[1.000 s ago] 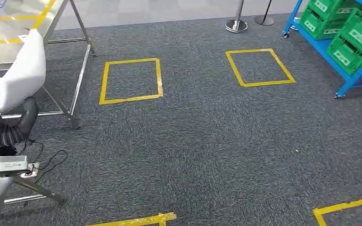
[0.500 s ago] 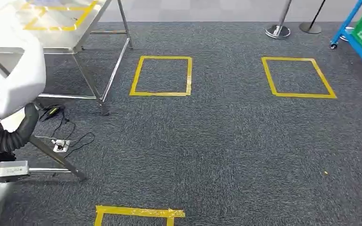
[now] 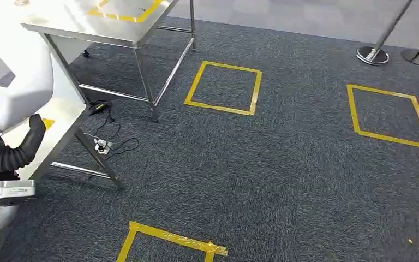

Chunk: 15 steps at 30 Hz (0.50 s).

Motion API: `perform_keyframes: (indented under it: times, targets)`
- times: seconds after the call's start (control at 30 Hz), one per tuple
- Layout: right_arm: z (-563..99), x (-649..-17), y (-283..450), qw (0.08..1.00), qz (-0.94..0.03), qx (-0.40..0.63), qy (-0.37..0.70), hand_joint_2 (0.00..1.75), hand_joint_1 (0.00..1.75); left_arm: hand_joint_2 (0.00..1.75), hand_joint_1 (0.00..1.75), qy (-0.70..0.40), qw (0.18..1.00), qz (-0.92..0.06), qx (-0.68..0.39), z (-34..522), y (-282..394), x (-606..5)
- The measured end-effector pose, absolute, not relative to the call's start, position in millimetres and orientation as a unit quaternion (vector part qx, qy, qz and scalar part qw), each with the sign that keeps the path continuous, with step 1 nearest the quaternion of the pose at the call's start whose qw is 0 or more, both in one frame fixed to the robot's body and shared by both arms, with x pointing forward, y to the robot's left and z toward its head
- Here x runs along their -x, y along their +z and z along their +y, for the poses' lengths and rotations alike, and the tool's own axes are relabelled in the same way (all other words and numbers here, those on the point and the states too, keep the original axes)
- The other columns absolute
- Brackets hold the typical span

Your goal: Take the parts from the cabinet and place them on the table.

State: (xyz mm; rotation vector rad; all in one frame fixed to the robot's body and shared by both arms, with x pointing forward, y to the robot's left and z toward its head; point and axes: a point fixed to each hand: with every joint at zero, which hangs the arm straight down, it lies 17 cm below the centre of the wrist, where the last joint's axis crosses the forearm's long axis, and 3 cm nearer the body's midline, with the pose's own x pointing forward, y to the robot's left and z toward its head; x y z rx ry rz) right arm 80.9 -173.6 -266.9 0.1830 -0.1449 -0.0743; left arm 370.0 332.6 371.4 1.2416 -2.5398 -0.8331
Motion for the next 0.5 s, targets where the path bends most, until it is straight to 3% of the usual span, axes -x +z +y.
perform_keyframes:
  times: [0.5]
  targets:
    - [-177.3,-78.0,-268.1,0.993,-0.071,-0.087,-0.042,1.75,0.00,1.75,1.75,-0.266,0.108,-0.860,-0.423,334.3,371.1,-378.3]
